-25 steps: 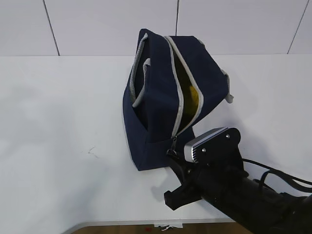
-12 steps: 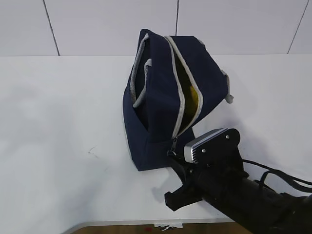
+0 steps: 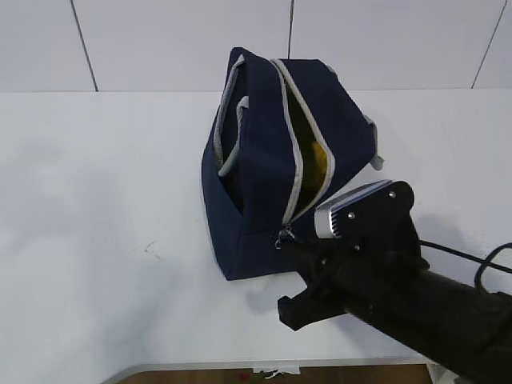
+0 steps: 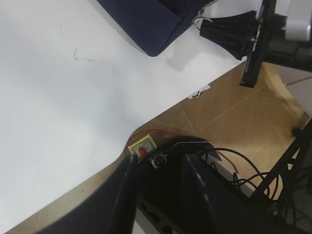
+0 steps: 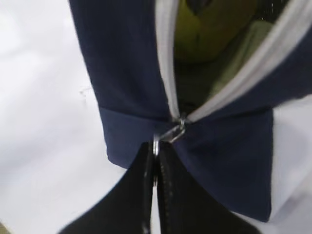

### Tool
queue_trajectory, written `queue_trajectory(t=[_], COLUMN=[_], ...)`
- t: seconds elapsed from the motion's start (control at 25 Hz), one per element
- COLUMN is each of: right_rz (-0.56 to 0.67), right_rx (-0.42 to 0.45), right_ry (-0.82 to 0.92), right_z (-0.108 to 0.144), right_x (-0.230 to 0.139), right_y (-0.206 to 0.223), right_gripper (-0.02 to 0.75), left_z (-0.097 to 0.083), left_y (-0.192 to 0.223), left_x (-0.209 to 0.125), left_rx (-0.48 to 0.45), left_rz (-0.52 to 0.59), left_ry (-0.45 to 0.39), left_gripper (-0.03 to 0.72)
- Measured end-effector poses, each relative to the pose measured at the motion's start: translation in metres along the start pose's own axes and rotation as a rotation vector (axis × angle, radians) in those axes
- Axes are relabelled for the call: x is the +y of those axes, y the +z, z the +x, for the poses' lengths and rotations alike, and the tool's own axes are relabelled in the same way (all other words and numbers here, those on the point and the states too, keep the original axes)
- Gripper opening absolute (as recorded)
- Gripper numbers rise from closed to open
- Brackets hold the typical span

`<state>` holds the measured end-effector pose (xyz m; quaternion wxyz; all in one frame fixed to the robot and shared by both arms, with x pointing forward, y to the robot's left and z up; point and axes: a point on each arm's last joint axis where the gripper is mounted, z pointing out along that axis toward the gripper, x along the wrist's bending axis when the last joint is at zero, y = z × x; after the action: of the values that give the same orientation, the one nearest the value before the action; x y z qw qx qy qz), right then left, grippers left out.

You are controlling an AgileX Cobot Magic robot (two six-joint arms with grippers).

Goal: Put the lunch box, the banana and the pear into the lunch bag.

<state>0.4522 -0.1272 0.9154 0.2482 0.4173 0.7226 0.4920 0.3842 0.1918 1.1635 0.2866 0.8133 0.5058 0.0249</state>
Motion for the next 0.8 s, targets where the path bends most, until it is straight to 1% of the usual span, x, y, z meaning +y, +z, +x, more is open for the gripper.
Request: queue_trajectory(t=[0.12, 0.28, 0.4, 0.64, 0.8], right_rz=[-0.002, 0.027, 0.017, 0.041, 0.072], right_rx=[0.01, 0.025, 0.035, 0.046, 0.081], right_ry=[0.009, 0.015, -0.008, -0.04, -0.046], right_z=[0.001, 0.004, 0.005, 0.009, 0.014], right_x=[0.012, 0.025, 0.041, 0.074, 0.096], right_y=[-0.01, -0.015, -0.02, -0.032, -0.034], right_gripper=[-0.01, -0.01, -0.01, -0.01, -0.01], left_z=[0.0, 0.0, 0.0, 0.001, 0.004], left_y=[0.0, 0.0, 0.0, 0.0, 0.0], left_x=[0.0, 0.0, 0.0, 0.0, 0.0], left_rx=[0.0, 0.0, 0.0, 0.006, 0.042], left_rz=[0.0, 0.0, 0.0, 0.0, -0.003], left_ry=[0.0, 0.0, 0.0, 0.002, 0.014], left_gripper=[0.235, 0.235, 0.235, 0.235, 0.235])
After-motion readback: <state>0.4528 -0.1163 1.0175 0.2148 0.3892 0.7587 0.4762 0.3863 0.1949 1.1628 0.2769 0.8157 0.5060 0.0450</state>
